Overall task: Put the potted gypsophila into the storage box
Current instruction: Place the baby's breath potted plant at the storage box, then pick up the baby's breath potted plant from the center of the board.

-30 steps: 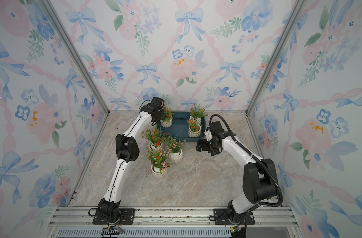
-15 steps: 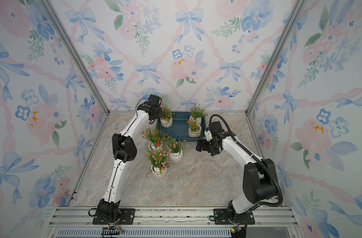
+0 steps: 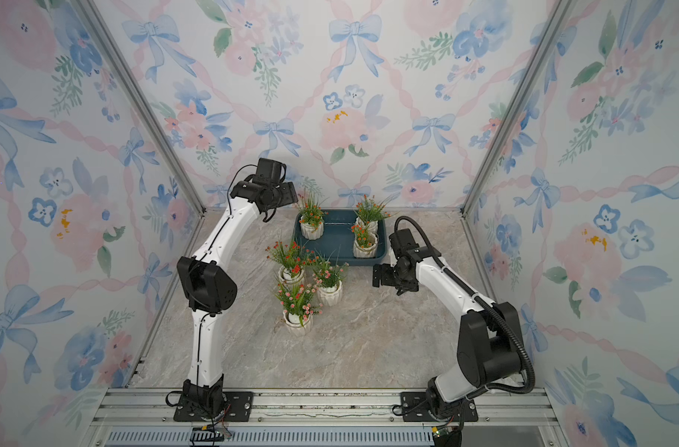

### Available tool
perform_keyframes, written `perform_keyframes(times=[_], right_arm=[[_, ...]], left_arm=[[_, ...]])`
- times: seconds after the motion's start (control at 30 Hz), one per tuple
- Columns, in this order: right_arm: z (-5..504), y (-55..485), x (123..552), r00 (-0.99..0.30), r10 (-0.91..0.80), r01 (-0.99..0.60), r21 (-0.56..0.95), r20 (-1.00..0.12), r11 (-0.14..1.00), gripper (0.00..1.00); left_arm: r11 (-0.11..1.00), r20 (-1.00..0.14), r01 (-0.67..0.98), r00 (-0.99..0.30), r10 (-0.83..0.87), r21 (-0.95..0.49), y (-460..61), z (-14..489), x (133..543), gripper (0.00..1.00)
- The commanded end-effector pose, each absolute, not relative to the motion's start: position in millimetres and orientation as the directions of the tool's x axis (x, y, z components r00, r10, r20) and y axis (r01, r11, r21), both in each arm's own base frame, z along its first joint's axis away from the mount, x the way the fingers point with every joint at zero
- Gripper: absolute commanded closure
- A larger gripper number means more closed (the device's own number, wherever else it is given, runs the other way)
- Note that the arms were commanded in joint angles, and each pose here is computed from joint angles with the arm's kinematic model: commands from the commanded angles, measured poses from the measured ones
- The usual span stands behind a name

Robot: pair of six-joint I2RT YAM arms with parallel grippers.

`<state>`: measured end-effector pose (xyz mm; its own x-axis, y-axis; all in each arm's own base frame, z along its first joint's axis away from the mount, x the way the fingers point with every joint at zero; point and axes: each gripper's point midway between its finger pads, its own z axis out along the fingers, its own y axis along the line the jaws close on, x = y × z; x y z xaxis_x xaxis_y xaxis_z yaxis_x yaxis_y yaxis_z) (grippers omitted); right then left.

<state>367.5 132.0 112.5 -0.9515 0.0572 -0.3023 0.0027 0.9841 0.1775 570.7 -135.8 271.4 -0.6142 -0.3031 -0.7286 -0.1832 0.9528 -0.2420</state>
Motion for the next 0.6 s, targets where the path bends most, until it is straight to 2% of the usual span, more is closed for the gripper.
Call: perform_keyframes(times=[0.0, 0.17, 0.3, 0.57], right_arm=[[121, 125, 366, -0.948, 0.092, 0.062, 0.105, -0.305, 0.993, 0.03], [125, 163, 361, -0.952, 0.051, 0.005, 0.150, -0.303, 0.989, 0.03], [120, 185, 358, -0.956, 0.089, 0.031, 0.206, -0.279, 0.978, 0.01], [110, 243, 354, -0.969, 0.044, -0.015, 0.234, -0.242, 0.972, 0.12]], left_arm=[[0.959, -0.769, -0.193, -0.574, -0.281, -0.206, -117, 308, 542, 0.04], [0.961, -0.785, -0.249, -0.568, -0.247, -0.123, -81, 321, 486, 0.02], [0.962, -0.783, -0.264, -0.583, -0.215, -0.068, -59, 315, 449, 0.02], [0.957, -0.768, -0.249, -0.581, -0.268, -0.146, -27, 273, 397, 0.02]])
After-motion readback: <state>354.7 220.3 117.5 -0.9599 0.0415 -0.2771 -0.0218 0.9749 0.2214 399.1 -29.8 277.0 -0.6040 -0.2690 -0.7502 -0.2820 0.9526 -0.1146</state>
